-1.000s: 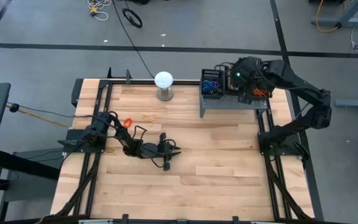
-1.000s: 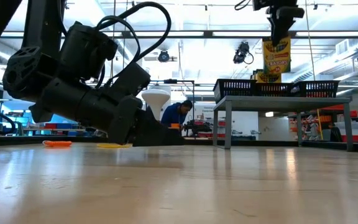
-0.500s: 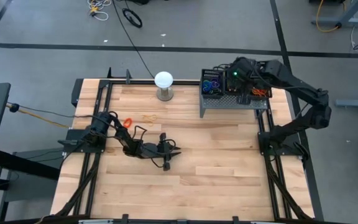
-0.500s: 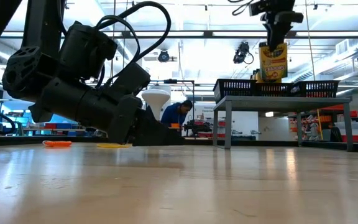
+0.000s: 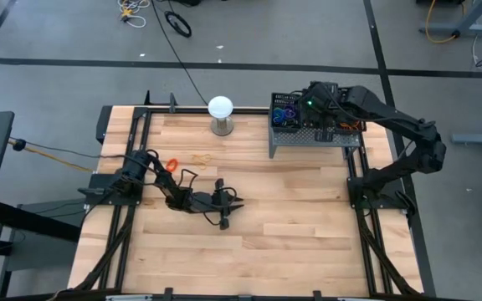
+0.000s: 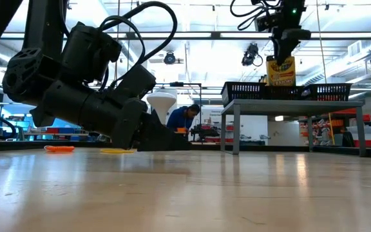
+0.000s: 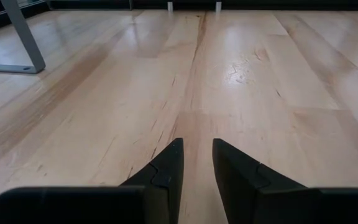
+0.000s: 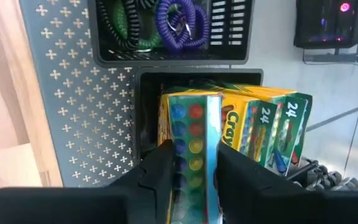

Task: Pick & Place Office Desk Supplies
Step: Put the yellow crayon box into the middle black basket on the shelf, then put the orange spring keychain into the left black basket on the shelf

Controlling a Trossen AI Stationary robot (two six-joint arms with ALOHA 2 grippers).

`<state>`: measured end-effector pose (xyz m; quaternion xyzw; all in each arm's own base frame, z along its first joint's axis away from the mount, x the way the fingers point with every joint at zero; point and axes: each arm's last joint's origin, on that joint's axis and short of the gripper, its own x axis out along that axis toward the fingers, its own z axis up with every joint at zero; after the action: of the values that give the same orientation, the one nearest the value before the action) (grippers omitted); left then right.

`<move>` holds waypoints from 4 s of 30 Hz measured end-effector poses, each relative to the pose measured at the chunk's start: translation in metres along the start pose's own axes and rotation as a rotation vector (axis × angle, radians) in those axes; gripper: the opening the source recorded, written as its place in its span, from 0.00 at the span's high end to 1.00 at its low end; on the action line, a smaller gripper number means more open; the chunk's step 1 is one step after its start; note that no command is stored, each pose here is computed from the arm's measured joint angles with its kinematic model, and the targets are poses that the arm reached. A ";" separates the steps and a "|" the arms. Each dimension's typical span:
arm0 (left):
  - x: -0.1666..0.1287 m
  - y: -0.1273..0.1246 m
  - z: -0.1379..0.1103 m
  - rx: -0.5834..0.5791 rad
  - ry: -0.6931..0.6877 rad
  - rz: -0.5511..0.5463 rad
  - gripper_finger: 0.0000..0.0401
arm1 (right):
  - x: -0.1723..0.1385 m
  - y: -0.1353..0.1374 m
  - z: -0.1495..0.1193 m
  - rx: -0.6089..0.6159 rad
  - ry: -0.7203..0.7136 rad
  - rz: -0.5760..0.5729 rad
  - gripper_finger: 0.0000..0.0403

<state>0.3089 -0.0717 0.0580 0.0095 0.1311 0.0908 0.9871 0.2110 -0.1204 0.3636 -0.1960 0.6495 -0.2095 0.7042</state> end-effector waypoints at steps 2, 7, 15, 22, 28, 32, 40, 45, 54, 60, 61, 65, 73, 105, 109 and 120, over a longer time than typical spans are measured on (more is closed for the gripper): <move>0.000 0.000 0.000 0.000 0.000 -0.001 0.77 | 0.000 0.000 0.000 0.013 0.001 -0.007 0.70; 0.000 -0.001 0.000 0.000 0.002 -0.023 0.77 | 0.000 -0.001 0.000 0.028 0.019 -0.042 0.59; 0.000 -0.001 0.000 0.000 0.001 -0.023 0.77 | -0.001 -0.007 -0.002 0.037 0.106 -0.216 0.53; 0.004 -0.002 0.004 -0.048 -0.016 0.003 0.77 | -0.014 0.002 -0.003 0.160 0.029 -0.206 0.73; 0.007 -0.009 0.015 -0.043 -0.037 -0.007 0.77 | -0.027 0.040 -0.008 0.234 -0.412 -0.087 0.96; -0.005 -0.005 0.037 -0.050 -0.039 0.033 0.80 | -0.020 0.078 -0.018 0.248 -0.648 -0.078 0.98; -0.043 0.011 0.078 -0.023 0.154 0.070 0.98 | 0.007 0.147 -0.029 0.344 -0.963 0.020 0.97; -0.073 0.028 0.083 -0.101 0.370 0.155 0.96 | 0.022 0.173 -0.032 0.402 -1.036 0.022 0.99; -0.108 0.063 0.064 -0.240 0.737 0.417 0.82 | 0.038 0.197 -0.039 0.438 -1.157 0.070 0.99; -0.109 0.095 0.057 -0.312 0.873 0.544 0.71 | 0.043 0.205 -0.044 0.407 -1.212 0.055 0.98; -0.110 0.100 0.057 -0.314 0.885 0.555 0.69 | 0.043 0.205 -0.044 0.406 -1.215 0.054 0.98; -0.108 0.118 0.056 -0.360 0.916 0.582 0.62 | 0.043 0.206 -0.044 0.403 -1.212 0.053 0.98; -0.117 0.139 0.051 -0.365 1.003 0.701 0.57 | 0.044 0.206 -0.044 0.400 -1.211 0.055 0.97; -0.112 0.123 0.058 -0.199 0.939 0.458 0.97 | 0.046 0.207 -0.044 0.382 -1.190 0.055 0.97; -0.099 0.101 0.074 -0.165 0.734 0.251 0.96 | 0.046 0.210 -0.044 0.314 -1.210 0.128 0.97; -0.049 0.072 0.095 -0.148 0.291 -0.198 0.97 | 0.072 0.253 -0.012 0.122 -1.208 0.158 0.72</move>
<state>0.2744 -0.0089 0.1654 -0.0892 0.2660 0.0032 0.9598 0.2145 0.0514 0.1638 -0.1907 0.1345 -0.0455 0.9713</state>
